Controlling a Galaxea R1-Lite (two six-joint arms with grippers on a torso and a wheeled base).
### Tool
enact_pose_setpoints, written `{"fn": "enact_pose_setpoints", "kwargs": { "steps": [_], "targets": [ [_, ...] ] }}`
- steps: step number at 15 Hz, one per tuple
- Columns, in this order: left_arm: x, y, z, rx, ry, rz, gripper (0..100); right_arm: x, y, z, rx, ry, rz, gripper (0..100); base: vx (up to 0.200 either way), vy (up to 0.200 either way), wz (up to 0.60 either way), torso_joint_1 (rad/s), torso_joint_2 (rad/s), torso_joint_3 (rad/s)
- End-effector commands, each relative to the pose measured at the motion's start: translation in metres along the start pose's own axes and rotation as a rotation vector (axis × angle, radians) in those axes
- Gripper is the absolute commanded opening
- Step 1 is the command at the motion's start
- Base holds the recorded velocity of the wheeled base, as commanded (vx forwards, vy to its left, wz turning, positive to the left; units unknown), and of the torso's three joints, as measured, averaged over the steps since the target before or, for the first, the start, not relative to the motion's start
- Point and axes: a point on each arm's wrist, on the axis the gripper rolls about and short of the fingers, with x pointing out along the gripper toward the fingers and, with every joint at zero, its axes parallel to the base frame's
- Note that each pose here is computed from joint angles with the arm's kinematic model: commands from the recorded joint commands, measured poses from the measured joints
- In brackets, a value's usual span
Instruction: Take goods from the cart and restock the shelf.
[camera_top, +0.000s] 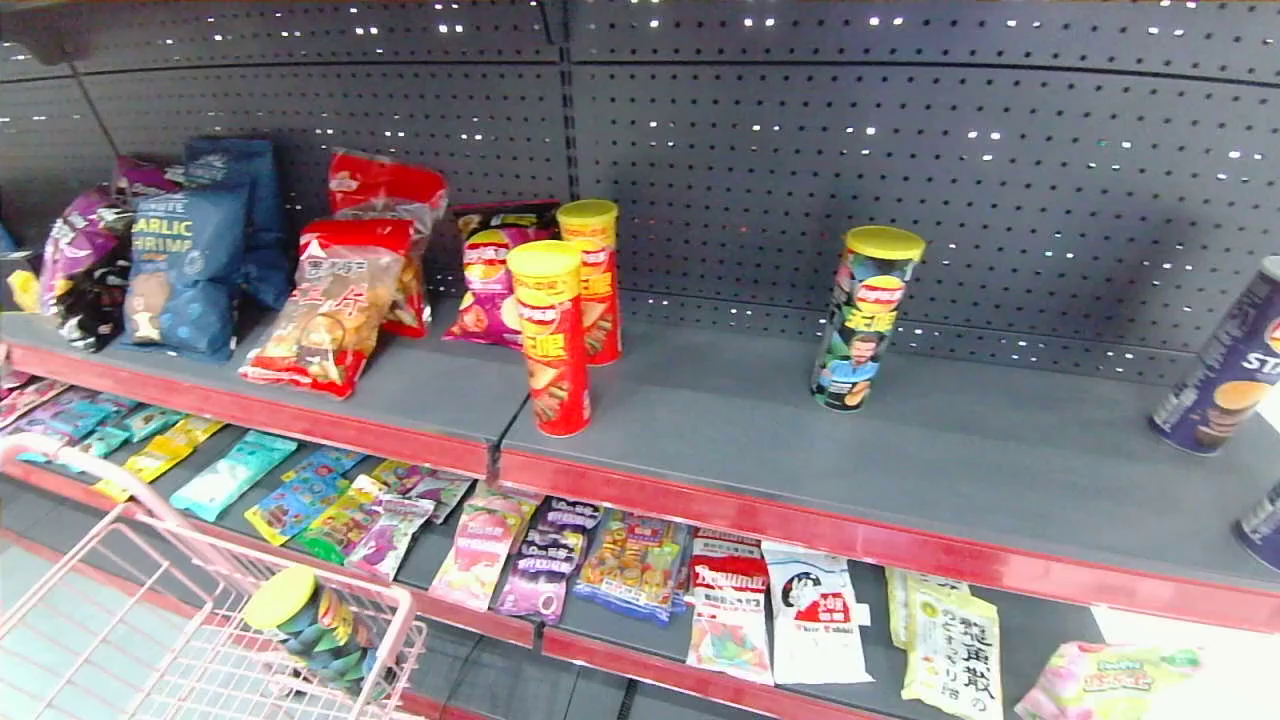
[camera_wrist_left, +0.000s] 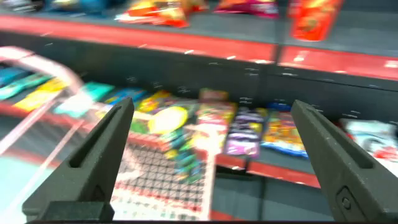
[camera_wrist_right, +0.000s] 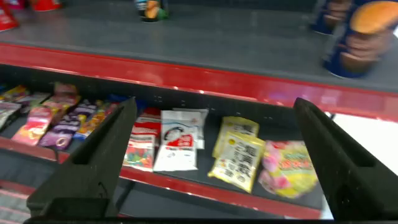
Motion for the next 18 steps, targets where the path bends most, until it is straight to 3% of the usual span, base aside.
{"fn": "enact_pose_setpoints", "kwargs": {
  "steps": [1, 6, 10, 18],
  "targets": [
    [0.0001, 0.0000, 0.0000, 0.000, 0.001, 0.001, 100, 0.0000, 0.0000, -0.0001, 0.000, 0.002, 0.001, 100, 0.000, 0.000, 0.60, 0.002, 0.00, 0.002],
    [0.0001, 0.0000, 0.0000, 0.000, 0.001, 0.001, 100, 0.0000, 0.0000, 0.0000, 0.006, 0.000, -0.001, 100, 0.000, 0.000, 0.60, 0.005, 0.00, 0.004],
    [0.0001, 0.0000, 0.0000, 0.000, 0.001, 0.001, 100, 0.0002, 0.0000, -0.0004, 0.006, 0.002, -0.001, 100, 0.000, 0.000, 0.00, -0.019, 0.03, 0.025],
    [0.0001, 0.0000, 0.0000, 0.000, 0.001, -0.001, 100, 0.0000, 0.0000, 0.0000, 0.008, 0.000, -0.001, 100, 0.000, 0.000, 0.00, -0.140, 0.34, 0.189]
  ]
}}
